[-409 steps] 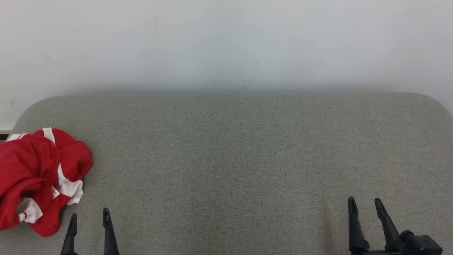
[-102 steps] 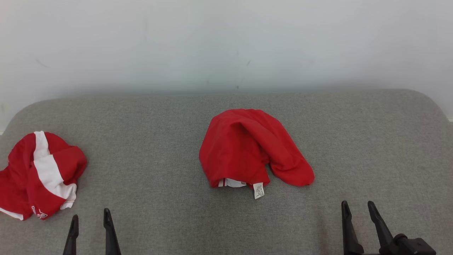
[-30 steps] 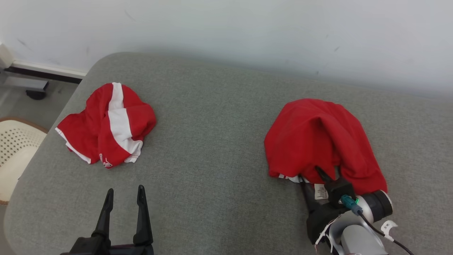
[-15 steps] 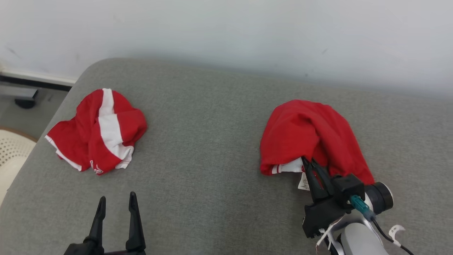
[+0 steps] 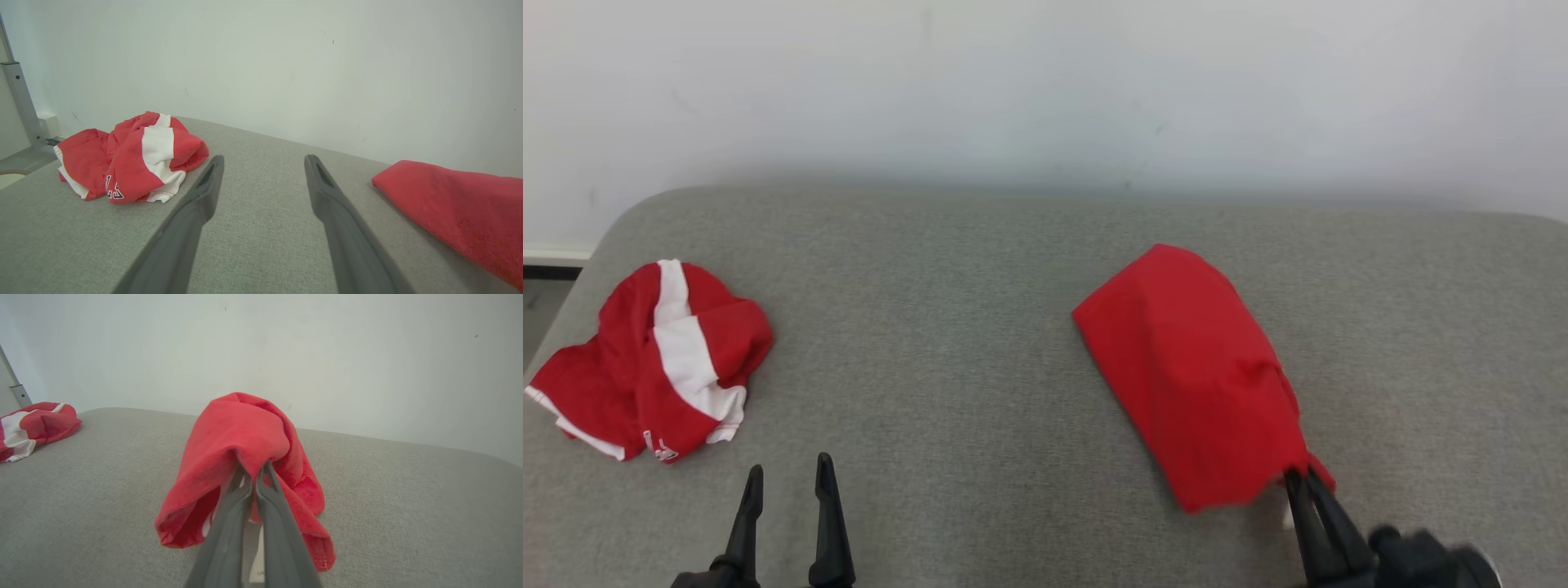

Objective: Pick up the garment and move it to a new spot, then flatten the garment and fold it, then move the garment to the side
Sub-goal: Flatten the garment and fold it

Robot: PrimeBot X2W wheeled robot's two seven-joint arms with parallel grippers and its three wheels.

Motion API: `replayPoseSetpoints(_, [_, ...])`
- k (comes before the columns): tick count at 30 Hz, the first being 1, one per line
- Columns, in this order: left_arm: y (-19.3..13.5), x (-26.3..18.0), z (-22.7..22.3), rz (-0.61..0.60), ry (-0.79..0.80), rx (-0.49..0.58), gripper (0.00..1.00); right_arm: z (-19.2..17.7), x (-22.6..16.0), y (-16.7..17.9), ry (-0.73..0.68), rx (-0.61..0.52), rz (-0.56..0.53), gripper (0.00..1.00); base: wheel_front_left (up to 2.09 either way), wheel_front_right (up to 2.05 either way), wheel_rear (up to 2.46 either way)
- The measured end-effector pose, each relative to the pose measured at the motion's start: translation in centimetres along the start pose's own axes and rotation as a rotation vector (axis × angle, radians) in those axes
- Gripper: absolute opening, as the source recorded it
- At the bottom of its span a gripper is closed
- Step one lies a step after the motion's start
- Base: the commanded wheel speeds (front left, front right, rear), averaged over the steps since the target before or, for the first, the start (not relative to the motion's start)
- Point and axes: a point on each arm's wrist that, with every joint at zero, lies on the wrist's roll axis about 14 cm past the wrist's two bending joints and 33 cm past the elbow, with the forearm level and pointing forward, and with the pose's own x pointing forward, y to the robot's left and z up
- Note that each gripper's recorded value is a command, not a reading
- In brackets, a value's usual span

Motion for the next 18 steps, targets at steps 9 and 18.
replayPoseSetpoints(9, [-1.5, 0.9, -0.7, -0.045, 0.017, -0.007, 1.00, -5.4, -4.3, 0.8, 0.174, 0.077, -0.033, 0.05, 0.00, 0.00, 0.00])
replayPoseSetpoints(18, [-1.9, 1.0, -0.7, -0.063, 0.017, -0.008, 1.00, -0.4, -2.3, 0.3, 0.007, 0.088, -0.047, 1.00, 0.00, 0.00, 0.00])
